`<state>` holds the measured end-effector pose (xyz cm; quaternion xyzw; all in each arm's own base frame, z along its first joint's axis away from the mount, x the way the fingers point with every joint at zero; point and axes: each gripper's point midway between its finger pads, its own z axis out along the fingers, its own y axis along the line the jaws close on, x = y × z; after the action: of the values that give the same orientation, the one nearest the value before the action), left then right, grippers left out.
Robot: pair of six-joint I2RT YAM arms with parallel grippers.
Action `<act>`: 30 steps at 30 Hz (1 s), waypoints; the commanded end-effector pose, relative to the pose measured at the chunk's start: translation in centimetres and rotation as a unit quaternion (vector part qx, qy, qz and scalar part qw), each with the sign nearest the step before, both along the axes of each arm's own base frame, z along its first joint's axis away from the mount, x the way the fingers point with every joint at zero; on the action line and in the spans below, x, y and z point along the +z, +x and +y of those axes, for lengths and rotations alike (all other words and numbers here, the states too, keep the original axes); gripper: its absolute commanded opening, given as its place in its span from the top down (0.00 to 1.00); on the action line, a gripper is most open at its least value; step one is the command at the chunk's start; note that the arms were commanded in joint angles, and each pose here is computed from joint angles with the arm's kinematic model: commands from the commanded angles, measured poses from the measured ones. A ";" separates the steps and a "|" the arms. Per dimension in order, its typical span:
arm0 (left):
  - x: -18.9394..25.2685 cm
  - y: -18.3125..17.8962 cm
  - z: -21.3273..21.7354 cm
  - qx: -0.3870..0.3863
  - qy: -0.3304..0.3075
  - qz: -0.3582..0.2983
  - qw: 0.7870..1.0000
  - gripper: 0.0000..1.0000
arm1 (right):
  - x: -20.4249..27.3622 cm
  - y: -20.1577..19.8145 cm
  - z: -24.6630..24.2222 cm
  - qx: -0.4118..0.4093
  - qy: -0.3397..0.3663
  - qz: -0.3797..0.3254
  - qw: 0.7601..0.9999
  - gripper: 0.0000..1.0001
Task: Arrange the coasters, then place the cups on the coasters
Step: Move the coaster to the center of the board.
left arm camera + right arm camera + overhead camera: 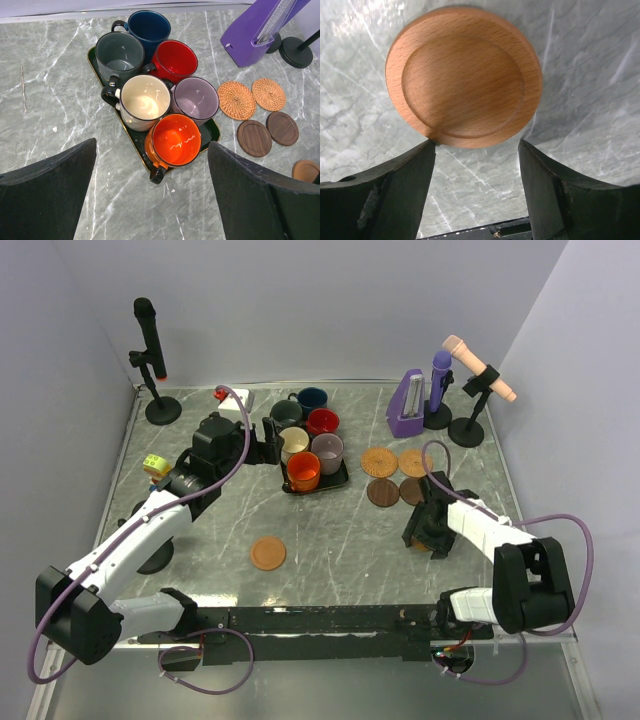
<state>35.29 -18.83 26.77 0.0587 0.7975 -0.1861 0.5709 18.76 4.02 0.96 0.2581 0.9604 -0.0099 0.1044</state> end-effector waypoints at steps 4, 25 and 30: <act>2.0 -0.1 -0.1 0.001 -0.016 -0.025 1.000 0.03 | -0.3 2.5 -1.8 0.009 -0.028 -0.017 0.999 0.28; 1.5 0.1 0.0 0.005 -0.010 -0.020 1.000 0.03 | -0.2 5.4 -1.4 0.037 -0.015 -0.021 0.999 0.33; 1.4 0.2 0.0 0.006 -0.008 -0.020 1.000 0.03 | -0.3 5.6 -1.4 0.038 -0.017 -0.017 0.999 0.33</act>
<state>35.32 -18.77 26.77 0.0576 0.7975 -0.1845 0.5715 21.71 3.06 0.97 0.2155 0.9726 -0.0145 0.0863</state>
